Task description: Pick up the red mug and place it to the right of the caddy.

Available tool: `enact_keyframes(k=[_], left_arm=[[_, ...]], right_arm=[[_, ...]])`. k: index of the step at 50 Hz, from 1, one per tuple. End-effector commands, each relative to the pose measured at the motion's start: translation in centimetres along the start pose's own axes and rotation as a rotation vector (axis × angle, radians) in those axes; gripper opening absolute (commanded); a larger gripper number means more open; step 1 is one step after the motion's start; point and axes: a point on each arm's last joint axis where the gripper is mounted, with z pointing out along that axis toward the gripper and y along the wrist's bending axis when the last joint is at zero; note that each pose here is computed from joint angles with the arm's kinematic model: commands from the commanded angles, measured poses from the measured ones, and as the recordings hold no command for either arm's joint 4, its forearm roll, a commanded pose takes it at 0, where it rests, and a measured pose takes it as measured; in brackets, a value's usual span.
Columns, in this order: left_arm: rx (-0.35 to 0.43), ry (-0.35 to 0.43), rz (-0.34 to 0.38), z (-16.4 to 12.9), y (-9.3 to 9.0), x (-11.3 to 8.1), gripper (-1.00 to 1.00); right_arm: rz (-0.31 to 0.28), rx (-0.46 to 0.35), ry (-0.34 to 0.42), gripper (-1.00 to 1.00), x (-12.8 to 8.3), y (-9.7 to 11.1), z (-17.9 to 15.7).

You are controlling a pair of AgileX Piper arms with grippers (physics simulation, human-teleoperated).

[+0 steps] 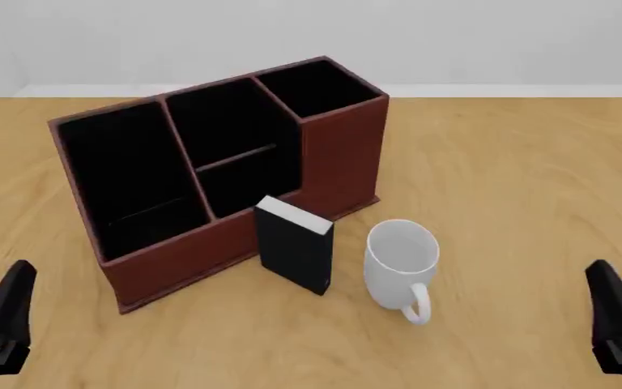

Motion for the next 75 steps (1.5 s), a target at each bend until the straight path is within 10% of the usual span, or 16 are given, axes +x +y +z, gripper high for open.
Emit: enact_keyframes(k=[1,55,75], left_arm=[[0.000,0.000,0.000,0.0,0.0,0.0,1.00],[0.000,0.000,0.000,0.0,0.0,0.0,1.00],[0.000,0.000,0.000,0.0,0.0,0.0,1.00]], right_arm=[[0.009,-0.003,-0.006,1.00,-0.1,0.0,0.1],[-0.196,0.142,0.355,1.00,-10.2,-0.3,-2.9],[-0.158,0.249,0.468,1.00,-7.5,-0.6,-3.1]])
